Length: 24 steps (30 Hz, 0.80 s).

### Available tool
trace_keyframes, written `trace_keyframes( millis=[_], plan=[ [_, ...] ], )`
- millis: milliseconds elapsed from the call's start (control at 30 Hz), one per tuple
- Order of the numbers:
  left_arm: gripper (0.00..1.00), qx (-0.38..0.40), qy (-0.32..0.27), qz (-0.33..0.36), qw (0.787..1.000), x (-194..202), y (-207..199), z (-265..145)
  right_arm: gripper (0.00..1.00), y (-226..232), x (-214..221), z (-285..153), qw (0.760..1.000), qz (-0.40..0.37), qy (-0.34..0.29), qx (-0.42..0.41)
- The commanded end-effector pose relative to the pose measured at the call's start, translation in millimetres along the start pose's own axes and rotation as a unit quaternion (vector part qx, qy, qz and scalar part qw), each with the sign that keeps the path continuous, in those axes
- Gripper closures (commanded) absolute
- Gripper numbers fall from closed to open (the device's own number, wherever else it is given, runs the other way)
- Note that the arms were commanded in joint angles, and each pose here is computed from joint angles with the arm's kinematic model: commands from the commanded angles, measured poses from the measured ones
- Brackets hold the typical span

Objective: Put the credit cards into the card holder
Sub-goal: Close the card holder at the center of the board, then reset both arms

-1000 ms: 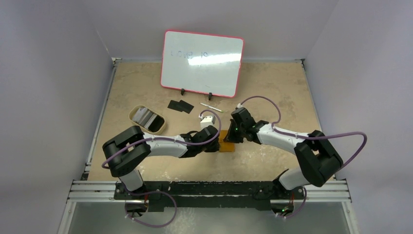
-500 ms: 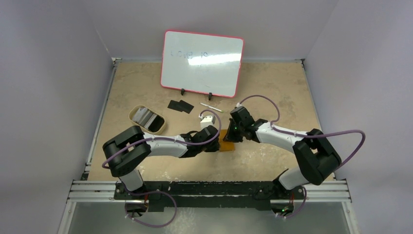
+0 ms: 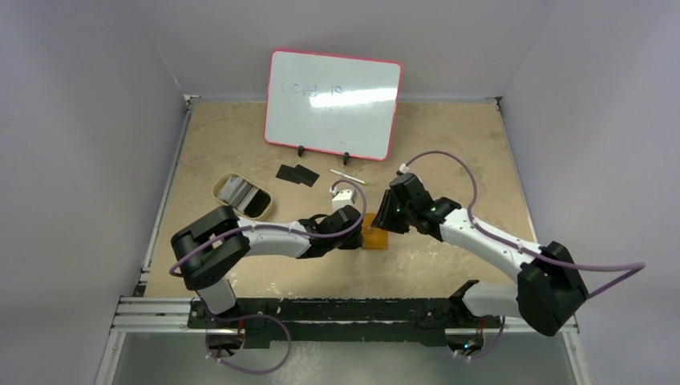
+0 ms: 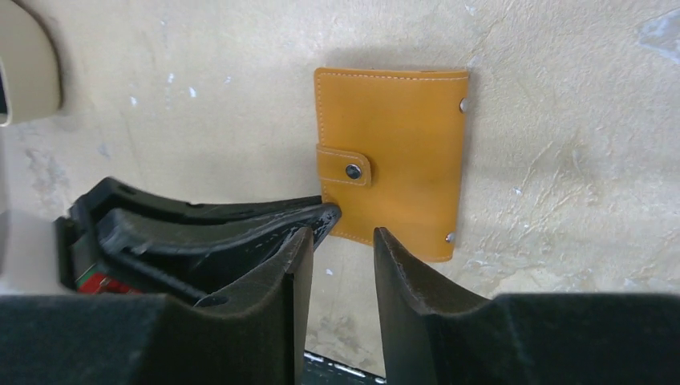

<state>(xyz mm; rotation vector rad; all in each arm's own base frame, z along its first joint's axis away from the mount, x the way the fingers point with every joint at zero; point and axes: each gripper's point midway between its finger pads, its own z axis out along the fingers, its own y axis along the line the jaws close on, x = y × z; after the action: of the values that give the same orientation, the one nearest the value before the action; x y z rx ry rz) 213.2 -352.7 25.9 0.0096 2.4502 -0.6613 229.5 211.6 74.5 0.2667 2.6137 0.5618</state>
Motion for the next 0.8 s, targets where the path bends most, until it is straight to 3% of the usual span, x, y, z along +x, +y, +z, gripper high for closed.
trace_keyframes(
  millis=[0,167,267,367,400,500,633,767],
  plan=[
    [0.95,-0.031,0.010,0.024,0.999,0,17,-4,0.63,6,-20,-22,0.999,-0.011,-0.048,-0.006],
    [0.82,0.015,-0.013,0.006,1.000,-24,-12,-23,0.56,9,-37,-43,0.995,-0.017,-0.101,-0.022],
    [0.71,0.030,-0.036,0.006,0.999,-47,-29,-41,0.46,16,-52,-64,0.988,-0.018,-0.145,-0.043],
    [0.65,0.029,-0.070,0.012,0.997,-74,-38,-67,0.30,20,-63,-88,0.982,-0.021,-0.179,-0.061],
    [0.65,0.029,-0.084,0.015,0.996,-85,-41,-77,0.20,22,-65,-99,0.979,-0.022,-0.189,-0.071],
    [0.50,0.020,-0.133,0.018,0.991,-117,-43,-113,0.02,23,-74,-128,0.972,-0.028,-0.219,-0.078],
    [0.38,0.009,-0.191,0.021,0.981,-156,-41,-171,0.01,12,-88,-167,0.961,-0.024,-0.269,-0.063],
    [0.34,0.019,-0.247,0.015,0.969,-187,-38,-227,0.01,0,-94,-196,0.950,-0.012,-0.306,-0.056]
  ],
)
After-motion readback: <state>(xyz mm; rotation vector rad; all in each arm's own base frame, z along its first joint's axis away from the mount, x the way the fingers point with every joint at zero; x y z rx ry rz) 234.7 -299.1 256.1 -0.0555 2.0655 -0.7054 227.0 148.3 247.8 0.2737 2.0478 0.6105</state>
